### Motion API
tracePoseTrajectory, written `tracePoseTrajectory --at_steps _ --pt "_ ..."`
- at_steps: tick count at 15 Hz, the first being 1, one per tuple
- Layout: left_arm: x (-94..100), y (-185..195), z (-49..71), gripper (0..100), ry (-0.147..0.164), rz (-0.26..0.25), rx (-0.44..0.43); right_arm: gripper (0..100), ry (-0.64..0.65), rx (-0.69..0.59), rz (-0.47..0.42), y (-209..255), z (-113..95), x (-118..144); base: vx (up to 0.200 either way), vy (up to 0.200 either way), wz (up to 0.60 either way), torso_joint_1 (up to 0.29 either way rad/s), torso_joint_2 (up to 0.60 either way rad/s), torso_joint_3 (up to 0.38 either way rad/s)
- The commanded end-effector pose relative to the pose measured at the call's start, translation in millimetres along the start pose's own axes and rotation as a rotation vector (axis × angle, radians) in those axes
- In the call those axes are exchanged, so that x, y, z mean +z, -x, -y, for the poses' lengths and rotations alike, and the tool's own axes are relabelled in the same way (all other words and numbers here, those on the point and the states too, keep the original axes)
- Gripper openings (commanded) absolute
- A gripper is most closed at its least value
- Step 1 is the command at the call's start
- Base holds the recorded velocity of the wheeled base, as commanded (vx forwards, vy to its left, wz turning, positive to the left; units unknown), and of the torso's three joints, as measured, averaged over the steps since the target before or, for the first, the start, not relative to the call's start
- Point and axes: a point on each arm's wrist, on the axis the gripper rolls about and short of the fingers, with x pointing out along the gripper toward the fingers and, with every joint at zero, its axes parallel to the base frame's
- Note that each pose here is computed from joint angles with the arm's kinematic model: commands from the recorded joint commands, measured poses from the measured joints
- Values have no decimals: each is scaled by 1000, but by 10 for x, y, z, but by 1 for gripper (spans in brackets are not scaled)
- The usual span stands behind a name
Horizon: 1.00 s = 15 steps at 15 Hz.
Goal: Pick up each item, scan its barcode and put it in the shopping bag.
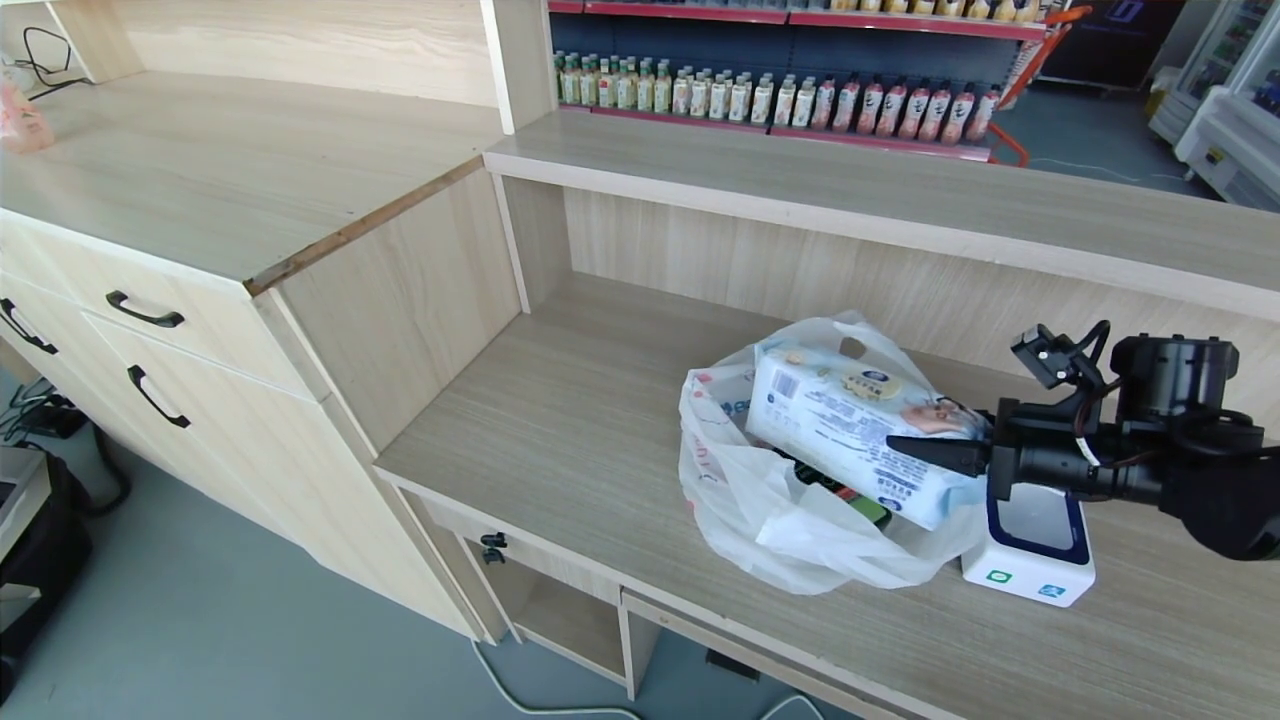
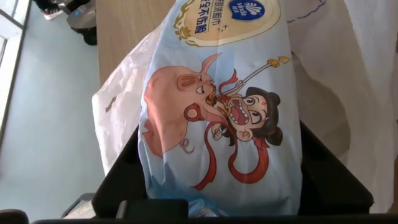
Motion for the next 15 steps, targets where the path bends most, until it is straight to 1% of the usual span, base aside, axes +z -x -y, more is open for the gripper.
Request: tracePoseTrajectory --at_steps 1,4,7,15 --pt "0 -1 0 100 0 -1 0 0 -14 -21 -30 29 101 -153 0 0 0 0 0 0" --pt "0 -1 0 100 0 -1 0 0 2 -48 -28 58 216 -171 0 0 0 0 0 0" --pt "0 -1 0 100 0 -1 0 0 11 -52 -23 42 266 -162 0 0 0 0 0 0" --pt "0 -1 0 100 0 -1 0 0 20 -47 -20 42 241 -110 0 0 0 0 0 0"
